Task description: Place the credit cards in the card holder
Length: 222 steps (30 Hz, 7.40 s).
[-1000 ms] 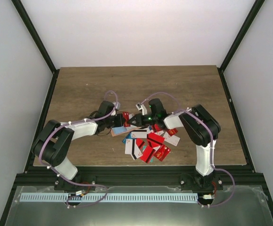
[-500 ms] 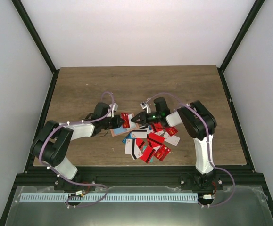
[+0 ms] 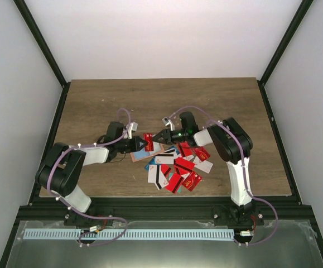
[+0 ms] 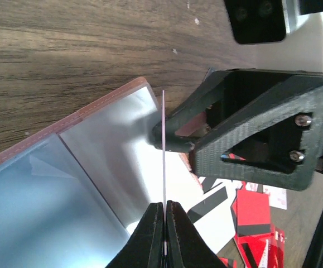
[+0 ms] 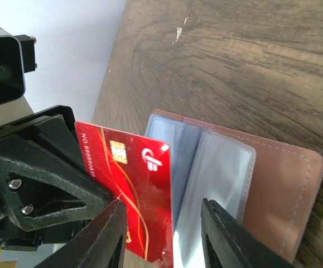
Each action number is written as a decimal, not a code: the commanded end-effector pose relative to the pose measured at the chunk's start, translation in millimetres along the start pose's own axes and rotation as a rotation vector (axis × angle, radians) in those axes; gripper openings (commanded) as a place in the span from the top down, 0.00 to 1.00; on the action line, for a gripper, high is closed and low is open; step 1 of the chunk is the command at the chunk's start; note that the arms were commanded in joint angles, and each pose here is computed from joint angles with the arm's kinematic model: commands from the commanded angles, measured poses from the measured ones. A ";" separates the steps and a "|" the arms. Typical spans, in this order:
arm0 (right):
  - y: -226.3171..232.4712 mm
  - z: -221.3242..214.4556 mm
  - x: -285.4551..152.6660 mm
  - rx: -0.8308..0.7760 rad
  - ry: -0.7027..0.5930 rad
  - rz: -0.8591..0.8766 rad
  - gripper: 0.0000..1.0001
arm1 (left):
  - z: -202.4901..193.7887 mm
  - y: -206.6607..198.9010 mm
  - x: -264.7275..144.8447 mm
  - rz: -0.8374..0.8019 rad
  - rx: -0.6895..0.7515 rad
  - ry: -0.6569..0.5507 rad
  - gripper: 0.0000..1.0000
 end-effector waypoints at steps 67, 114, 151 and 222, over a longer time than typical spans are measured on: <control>-7.3 7.7 6.9 0.103 -0.019 -0.045 0.99 | -42.9 46.5 -33.3 0.432 -0.084 0.063 0.90; -4.9 -18.0 34.3 0.260 0.187 -0.092 0.99 | -46.6 48.9 -31.2 0.437 -0.092 0.064 0.92; 0.7 -37.0 87.7 0.306 0.267 -0.090 0.99 | -56.3 50.2 -27.7 0.412 -0.101 0.076 0.92; 36.7 -15.7 75.2 -0.071 0.177 -0.422 0.99 | -23.1 14.9 -46.4 0.393 -0.083 0.027 0.91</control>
Point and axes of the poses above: each gripper's point midway between its finger pads, its own x axis out along the fingers, its own y axis along the line the jaws close on, z = x × y, the point moved 8 cm from there along -x, back along the fingers, and after that the axes turned 10 degrees about x, right-handed, at the moved point
